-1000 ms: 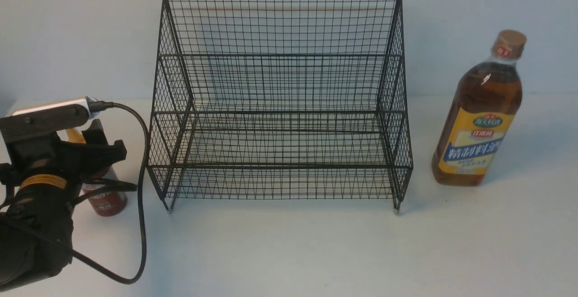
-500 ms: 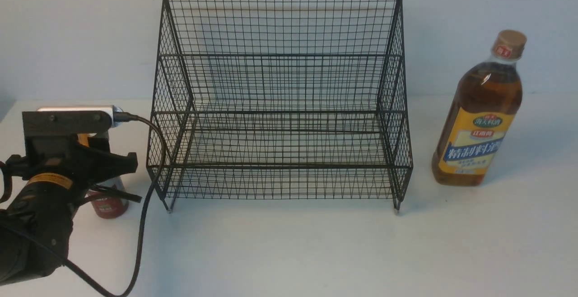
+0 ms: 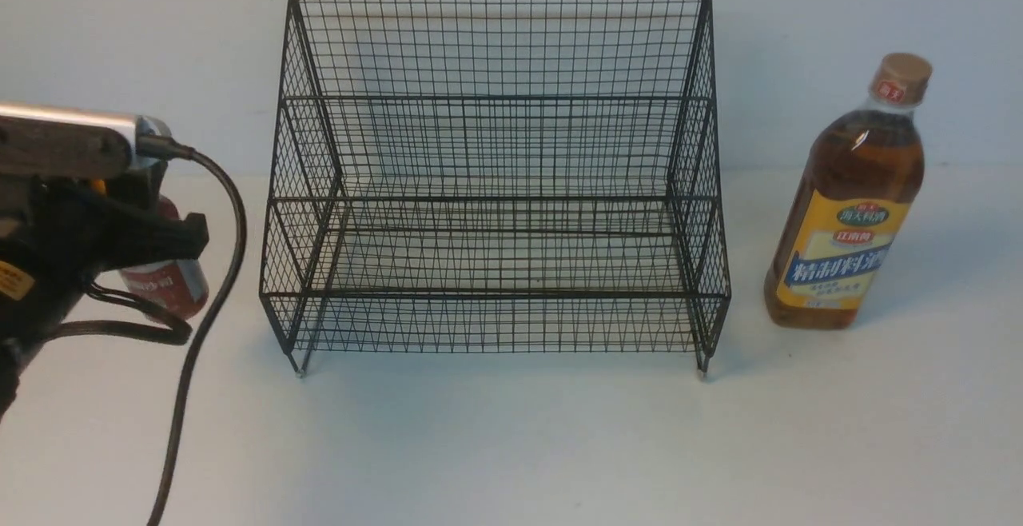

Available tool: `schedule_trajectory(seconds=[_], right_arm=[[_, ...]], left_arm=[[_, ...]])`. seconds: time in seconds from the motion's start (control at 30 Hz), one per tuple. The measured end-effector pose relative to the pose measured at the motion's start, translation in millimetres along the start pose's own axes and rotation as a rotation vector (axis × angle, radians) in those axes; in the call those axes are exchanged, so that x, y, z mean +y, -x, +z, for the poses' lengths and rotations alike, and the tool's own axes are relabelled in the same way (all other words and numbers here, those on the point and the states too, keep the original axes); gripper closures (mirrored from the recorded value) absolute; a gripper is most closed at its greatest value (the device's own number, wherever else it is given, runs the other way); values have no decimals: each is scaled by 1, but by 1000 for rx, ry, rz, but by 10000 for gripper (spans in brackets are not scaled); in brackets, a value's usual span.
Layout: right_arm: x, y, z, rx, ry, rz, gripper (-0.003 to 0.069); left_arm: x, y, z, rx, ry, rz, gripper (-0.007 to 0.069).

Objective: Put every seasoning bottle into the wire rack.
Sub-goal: Use the left arm to put the condiment bottle back on the shelf

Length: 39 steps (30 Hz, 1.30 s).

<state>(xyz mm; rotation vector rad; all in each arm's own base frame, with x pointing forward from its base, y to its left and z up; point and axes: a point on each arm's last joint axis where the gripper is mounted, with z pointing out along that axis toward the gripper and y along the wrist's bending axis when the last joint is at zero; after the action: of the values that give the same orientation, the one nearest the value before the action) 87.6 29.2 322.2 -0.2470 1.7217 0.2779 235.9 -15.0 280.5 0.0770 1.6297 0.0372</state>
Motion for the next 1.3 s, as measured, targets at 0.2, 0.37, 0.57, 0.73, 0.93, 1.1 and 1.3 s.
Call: schedule_trajectory(seconds=[0.2, 0.37, 0.57, 0.73, 0.93, 1.1, 1.3], right_arm=[[1, 0, 0, 5, 7, 3, 673], [1, 0, 0, 3, 14, 14, 673], [2, -1, 0, 10, 22, 16, 673], [2, -1, 0, 11, 25, 18, 673], [3, -1, 0, 15, 28, 17, 673], [3, -1, 0, 16, 29, 15, 673], [3, -2, 0, 18, 31, 15, 673]], left_arm=[[-3, 44, -23, -124, -36, -46, 365], [-27, 57, -26, -147, -154, -98, 365], [-59, 46, -16, -72, -275, -105, 365], [-74, 24, 7, -23, -273, -108, 365], [-76, 8, 27, -19, -249, -140, 365], [-77, -5, 42, -34, -158, -145, 365], [-80, -13, 52, -45, -144, -128, 365]])
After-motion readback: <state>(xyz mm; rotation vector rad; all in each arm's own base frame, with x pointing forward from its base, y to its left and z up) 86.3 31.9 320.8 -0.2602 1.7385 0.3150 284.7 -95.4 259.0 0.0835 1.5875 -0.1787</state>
